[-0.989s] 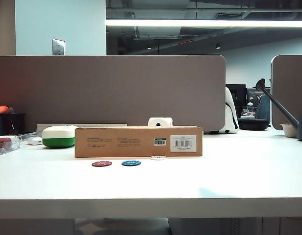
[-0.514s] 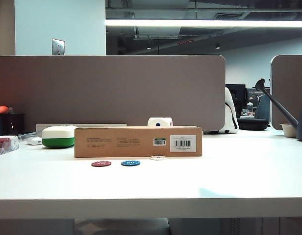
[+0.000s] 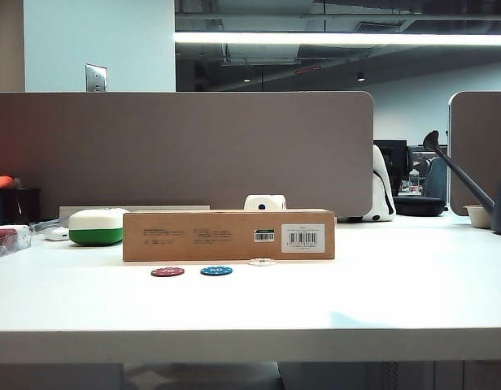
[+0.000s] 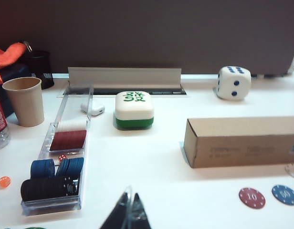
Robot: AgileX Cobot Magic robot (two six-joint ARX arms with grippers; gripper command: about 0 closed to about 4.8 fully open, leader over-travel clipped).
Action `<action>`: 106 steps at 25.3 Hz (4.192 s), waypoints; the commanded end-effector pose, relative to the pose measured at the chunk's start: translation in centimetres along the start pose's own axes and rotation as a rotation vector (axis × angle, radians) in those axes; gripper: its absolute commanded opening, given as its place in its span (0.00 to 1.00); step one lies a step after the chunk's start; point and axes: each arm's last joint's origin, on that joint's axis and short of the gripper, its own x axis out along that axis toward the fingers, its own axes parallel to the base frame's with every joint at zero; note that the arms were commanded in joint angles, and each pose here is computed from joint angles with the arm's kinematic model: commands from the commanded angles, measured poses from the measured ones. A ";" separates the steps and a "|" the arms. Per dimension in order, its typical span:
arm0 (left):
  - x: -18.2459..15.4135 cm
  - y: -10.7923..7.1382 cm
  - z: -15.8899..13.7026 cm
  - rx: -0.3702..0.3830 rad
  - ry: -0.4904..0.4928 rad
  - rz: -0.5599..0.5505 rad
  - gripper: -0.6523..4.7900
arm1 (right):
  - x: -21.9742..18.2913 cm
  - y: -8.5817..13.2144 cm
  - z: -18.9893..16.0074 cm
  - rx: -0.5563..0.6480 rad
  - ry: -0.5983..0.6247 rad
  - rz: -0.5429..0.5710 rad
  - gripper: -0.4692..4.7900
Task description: Push the chip with the lowest value in the row forward next to the rectangular box.
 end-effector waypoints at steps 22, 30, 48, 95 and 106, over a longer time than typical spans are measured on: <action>1.1 0.6 -3.2 -0.092 -0.042 0.148 0.11 | -0.1 -0.1 0.2 0.010 -0.011 -0.003 0.08; 1.1 0.4 -2.8 0.003 -0.075 0.082 0.11 | -0.1 -0.1 0.2 0.010 -0.011 -0.003 0.08; 1.1 0.4 -2.9 0.038 -0.057 0.084 0.11 | -0.1 -0.1 0.2 0.010 -0.011 -0.003 0.08; 1.1 0.4 -3.0 0.036 -0.047 0.084 0.11 | -0.1 -0.2 0.2 -0.020 -0.020 -0.042 0.08; 1.1 0.4 -3.0 0.034 -0.047 0.084 0.11 | 6.9 -8.5 1.6 0.186 0.070 -0.290 0.08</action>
